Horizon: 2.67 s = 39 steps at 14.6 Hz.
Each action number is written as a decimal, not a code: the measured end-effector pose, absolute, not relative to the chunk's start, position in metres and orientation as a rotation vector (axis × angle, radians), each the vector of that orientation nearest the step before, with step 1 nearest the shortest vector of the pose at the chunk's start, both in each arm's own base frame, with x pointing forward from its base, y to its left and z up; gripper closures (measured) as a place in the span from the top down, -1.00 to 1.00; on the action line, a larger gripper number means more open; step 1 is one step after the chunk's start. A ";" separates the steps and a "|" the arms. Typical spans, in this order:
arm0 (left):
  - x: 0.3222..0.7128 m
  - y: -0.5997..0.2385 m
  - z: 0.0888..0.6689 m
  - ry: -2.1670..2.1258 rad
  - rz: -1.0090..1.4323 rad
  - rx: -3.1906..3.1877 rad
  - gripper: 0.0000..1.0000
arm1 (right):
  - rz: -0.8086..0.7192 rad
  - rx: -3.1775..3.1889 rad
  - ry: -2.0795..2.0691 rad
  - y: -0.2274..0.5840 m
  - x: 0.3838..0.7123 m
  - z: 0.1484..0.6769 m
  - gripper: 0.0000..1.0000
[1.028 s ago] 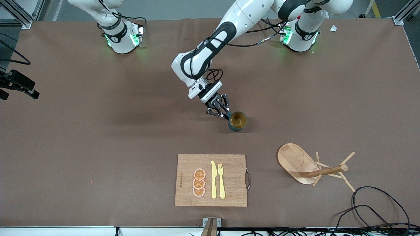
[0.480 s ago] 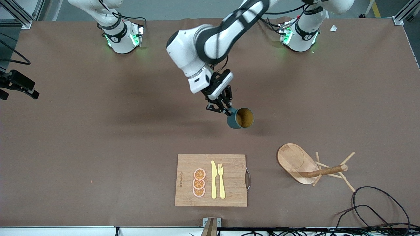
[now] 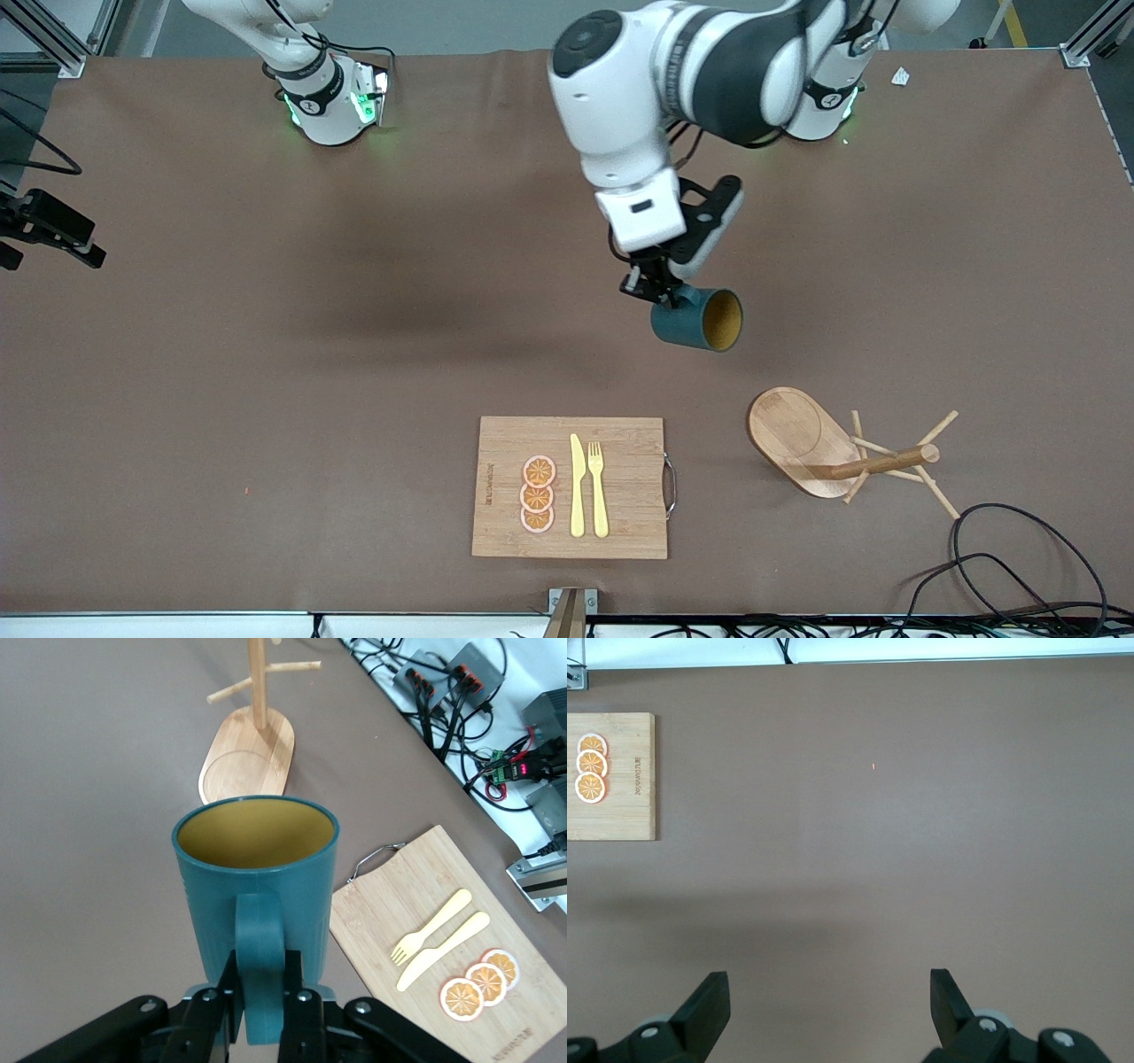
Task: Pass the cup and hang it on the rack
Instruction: 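Lift the mug by its handle with the left gripper toward the rack, then lower the mug with the left gripper beside the wooden rack pegs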
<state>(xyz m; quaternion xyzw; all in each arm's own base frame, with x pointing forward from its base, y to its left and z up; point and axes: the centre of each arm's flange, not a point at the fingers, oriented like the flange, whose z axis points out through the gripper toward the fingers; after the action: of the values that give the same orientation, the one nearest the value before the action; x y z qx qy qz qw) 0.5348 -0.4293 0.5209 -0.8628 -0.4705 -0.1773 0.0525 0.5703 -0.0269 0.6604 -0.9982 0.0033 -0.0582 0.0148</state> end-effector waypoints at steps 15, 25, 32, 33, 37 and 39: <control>0.625 -0.279 0.555 -1.710 -0.261 -2.714 -0.59 | -0.181 -3.107 0.010 -0.027 0.570 0.660 1.00; 0.659 -0.203 0.558 -1.896 0.078 -2.878 -0.59 | -0.181 -3.107 0.010 -0.027 0.570 0.660 1.00; 0.685 -0.129 0.527 -2.056 0.453 -2.976 -0.59 | -0.181 -3.107 0.010 -0.027 0.570 0.660 1.00; 0.688 -0.124 0.518 -2.086 0.502 -2.966 -0.59 | -0.181 -3.107 0.010 -0.027 0.570 0.660 1.00; 0.703 -0.104 0.485 -2.175 0.600 -2.935 -0.59 | -0.181 -3.107 0.010 -0.027 0.570 0.660 1.00; 0.708 -0.092 0.475 -2.203 0.630 -2.935 -0.59 | -0.181 -3.107 0.010 -0.027 0.570 0.660 1.00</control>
<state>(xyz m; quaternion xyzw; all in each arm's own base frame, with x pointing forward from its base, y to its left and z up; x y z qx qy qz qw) 0.7081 -0.0920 0.4751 -0.7550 -0.5669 0.1621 -0.2870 0.5703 -0.0269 0.6604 -0.9982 0.0033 -0.0582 0.0148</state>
